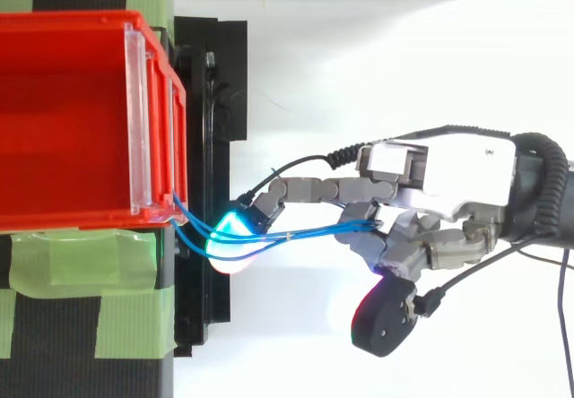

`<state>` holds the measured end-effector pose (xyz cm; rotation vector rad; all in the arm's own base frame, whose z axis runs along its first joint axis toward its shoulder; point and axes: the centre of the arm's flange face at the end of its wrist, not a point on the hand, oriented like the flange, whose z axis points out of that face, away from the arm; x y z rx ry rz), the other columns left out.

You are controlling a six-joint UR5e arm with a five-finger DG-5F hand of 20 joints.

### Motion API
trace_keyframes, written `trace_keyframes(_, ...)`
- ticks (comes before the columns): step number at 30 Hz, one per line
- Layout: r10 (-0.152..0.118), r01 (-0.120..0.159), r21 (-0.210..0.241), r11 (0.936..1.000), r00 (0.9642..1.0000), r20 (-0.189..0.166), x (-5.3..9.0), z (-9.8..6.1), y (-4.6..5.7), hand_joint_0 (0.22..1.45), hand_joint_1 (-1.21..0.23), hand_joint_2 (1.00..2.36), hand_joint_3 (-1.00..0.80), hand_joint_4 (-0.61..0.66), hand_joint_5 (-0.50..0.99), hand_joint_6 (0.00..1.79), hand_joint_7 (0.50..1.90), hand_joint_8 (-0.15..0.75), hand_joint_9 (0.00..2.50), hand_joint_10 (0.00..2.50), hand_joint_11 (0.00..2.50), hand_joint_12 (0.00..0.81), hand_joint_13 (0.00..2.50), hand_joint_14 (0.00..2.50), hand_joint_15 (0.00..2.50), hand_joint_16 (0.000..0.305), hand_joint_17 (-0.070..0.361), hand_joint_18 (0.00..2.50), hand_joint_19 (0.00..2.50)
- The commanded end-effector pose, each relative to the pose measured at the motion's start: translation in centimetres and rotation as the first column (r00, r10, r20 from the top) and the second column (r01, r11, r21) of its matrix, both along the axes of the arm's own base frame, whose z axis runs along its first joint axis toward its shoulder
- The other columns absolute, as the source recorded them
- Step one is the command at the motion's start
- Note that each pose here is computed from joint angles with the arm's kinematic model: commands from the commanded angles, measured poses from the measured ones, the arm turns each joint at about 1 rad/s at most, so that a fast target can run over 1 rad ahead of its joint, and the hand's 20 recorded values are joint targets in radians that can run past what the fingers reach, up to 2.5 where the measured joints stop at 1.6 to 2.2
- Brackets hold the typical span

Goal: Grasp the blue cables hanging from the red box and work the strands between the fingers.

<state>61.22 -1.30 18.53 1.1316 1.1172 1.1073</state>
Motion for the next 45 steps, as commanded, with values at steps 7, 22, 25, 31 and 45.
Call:
trace_keyframes(7,0.0,0.0,-0.015,0.9999,0.9983,-0.058,-0.54,-0.61,-0.14,0.7,-0.53,1.0,-1.0,0.31,0.16,0.01,0.89,0.351,1.2,2.5,2.12,0.513,1.57,2.5,1.22,0.073,0.165,1.82,0.67)
trace_keyframes(22,-0.001,-0.001,-0.025,0.9997,0.9953,-0.096,-0.92,-0.98,-0.24,0.7,-0.53,1.0,-1.0,0.31,0.16,0.01,0.88,0.35,1.19,2.5,2.11,0.51,1.56,2.5,1.24,0.073,0.163,1.81,0.67)
trace_keyframes(25,-0.001,-0.001,-0.025,0.9997,0.9953,-0.096,-0.92,-0.98,-0.24,0.7,-0.53,1.0,-1.0,0.31,0.15,0.01,0.87,0.35,1.19,2.5,2.11,0.509,1.56,2.5,1.23,0.074,0.166,1.8,0.69)
trace_keyframes(31,0.0,-0.003,-0.025,0.9997,0.9955,-0.095,-0.92,-0.9,-0.15,0.7,-0.53,1.0,-1.0,0.31,0.15,0.01,0.87,0.35,1.18,2.5,2.12,0.505,1.55,2.5,1.23,0.072,0.163,1.79,0.68)
trace_keyframes(45,-0.001,-0.001,-0.025,0.9997,0.9953,-0.096,-0.92,-0.98,-0.24,0.7,-0.53,1.0,-1.0,0.31,0.14,0.01,0.86,0.351,1.18,2.5,2.1,0.507,1.55,2.5,1.25,0.073,0.163,1.78,0.68)
